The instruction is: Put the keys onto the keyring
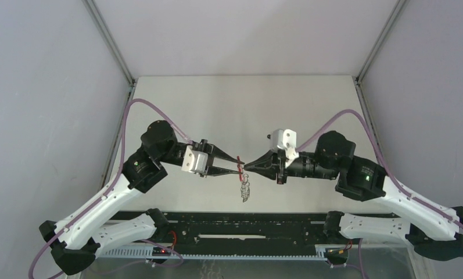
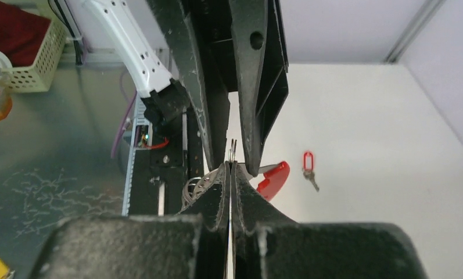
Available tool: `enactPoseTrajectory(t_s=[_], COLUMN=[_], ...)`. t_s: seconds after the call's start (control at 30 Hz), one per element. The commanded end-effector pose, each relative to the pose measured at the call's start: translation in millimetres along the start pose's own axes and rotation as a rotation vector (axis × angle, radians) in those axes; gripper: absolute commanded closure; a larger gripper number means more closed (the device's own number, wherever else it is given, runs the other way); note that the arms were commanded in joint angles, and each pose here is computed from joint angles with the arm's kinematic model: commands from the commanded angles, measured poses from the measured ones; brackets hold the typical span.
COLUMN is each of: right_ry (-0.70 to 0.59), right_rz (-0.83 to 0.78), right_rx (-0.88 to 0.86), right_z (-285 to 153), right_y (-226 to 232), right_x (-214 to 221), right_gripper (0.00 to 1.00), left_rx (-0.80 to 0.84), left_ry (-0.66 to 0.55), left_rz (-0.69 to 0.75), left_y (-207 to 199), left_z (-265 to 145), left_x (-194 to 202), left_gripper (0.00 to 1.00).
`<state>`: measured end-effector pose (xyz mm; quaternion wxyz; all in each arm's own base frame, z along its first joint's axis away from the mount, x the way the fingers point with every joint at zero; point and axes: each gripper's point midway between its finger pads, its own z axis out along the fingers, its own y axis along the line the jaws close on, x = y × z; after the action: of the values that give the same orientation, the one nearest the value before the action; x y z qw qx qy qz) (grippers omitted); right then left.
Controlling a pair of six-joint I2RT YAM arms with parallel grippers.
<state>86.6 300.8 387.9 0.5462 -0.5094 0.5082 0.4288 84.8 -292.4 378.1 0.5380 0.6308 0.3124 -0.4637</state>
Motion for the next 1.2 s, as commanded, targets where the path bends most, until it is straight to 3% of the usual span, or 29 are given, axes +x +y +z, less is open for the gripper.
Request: enactPoseTrajectory(t_s=[0.0, 0.23, 0.33, 1.17], right_ry=[0.212, 0.528, 0.601, 0.708], right_rz=[0.084, 0.146, 0.149, 0.108], right_rx=[0.048, 0.071, 0.077, 0.083], right_z=[-10.9, -18.1, -16.2, 5.7], right_y=[-6.3, -11.8, -12.5, -8.3], right_x=[9.8, 31.2, 36.6, 42.6], right_gripper=[1.0, 1.0, 1.0, 1.0], left_rx=[-0.033, -0.03, -0.028, 0.038], left_ry=[0.079, 0.12, 0.136, 0.156], left_rz=[0.012, 0.015, 0.023, -0.029], left_y=[2.6, -1.9, -4.7, -16.8], left_z=[-4.7, -9.1, -11.6, -7.5], left_x=[17.1, 25.4, 29.3, 51.1], left_gripper=[0.67, 0.69, 0.71, 0.83])
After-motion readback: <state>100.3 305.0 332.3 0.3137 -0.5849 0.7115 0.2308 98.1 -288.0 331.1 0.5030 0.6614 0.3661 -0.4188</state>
